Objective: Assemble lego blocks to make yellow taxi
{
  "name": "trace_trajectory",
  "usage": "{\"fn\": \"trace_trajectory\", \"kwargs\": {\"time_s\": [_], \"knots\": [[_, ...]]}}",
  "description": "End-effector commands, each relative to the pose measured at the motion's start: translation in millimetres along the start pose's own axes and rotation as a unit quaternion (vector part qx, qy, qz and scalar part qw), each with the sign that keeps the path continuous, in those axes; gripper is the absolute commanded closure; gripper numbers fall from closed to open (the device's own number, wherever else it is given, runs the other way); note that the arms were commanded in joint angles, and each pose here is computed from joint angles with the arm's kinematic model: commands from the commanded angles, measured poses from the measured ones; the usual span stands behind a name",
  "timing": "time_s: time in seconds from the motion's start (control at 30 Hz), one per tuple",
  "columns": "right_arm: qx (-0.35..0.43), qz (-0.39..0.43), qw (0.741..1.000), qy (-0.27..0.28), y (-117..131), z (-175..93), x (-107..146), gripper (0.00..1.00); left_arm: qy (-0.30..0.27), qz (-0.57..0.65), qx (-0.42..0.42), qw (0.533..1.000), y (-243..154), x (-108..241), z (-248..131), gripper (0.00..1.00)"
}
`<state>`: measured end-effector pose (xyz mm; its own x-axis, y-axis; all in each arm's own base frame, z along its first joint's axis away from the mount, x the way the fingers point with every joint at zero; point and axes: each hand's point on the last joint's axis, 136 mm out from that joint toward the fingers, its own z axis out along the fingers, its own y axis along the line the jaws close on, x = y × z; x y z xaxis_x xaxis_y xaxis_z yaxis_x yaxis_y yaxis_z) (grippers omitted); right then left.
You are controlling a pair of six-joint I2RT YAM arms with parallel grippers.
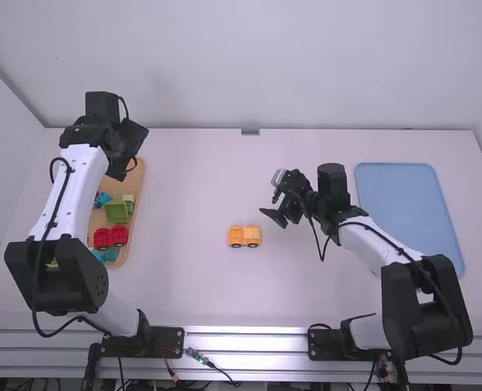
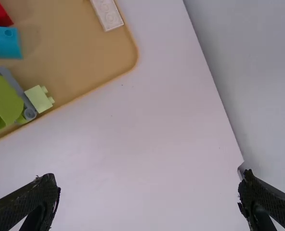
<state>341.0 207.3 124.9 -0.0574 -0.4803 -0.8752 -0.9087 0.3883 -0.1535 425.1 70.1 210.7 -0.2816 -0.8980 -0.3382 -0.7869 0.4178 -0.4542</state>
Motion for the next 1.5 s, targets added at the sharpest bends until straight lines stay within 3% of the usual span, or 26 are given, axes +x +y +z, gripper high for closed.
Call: {"fn": "trace_trajectory", "kwargs": {"time_s": [0.0,0.33,0.63,0.83,1.0,1.23,1.47], "knots": [[-0.008,-0.011,1.000,-0.009,7.9,0.6,-11.0,0.00,0.005,0.014,-0.010,1.000,5.4,4.2,4.3,0.01],[-0.027,-0.022,0.999,-0.014,22.6,8.2,-17.8,0.00,0.039,0.009,0.021,0.999,-4.7,13.3,3.7,0.01],[-0.029,-0.022,0.999,-0.013,23.8,8.6,-18.1,0.00,0.033,0.041,0.047,0.998,-17.3,12.4,3.0,0.01],[-0.029,-0.022,0.999,-0.013,23.9,8.7,-18.1,0.00,-0.016,0.166,0.084,0.982,-36.6,-7.1,0.7,0.01],[-0.029,-0.022,0.999,-0.013,24.0,8.8,-18.2,0.00,-0.041,0.197,0.084,0.976,-39.1,-24.9,-8.1,0.01],[-0.029,-0.022,0.999,-0.013,23.5,8.5,-18.0,0.00,-0.098,0.224,0.083,0.966,-40.8,-78.0,-42.9,0.01],[-0.028,-0.022,0.999,-0.013,23.5,8.5,-17.9,0.00,-0.097,0.231,0.040,0.967,-21.9,-120.1,-36.0,0.01]]}}
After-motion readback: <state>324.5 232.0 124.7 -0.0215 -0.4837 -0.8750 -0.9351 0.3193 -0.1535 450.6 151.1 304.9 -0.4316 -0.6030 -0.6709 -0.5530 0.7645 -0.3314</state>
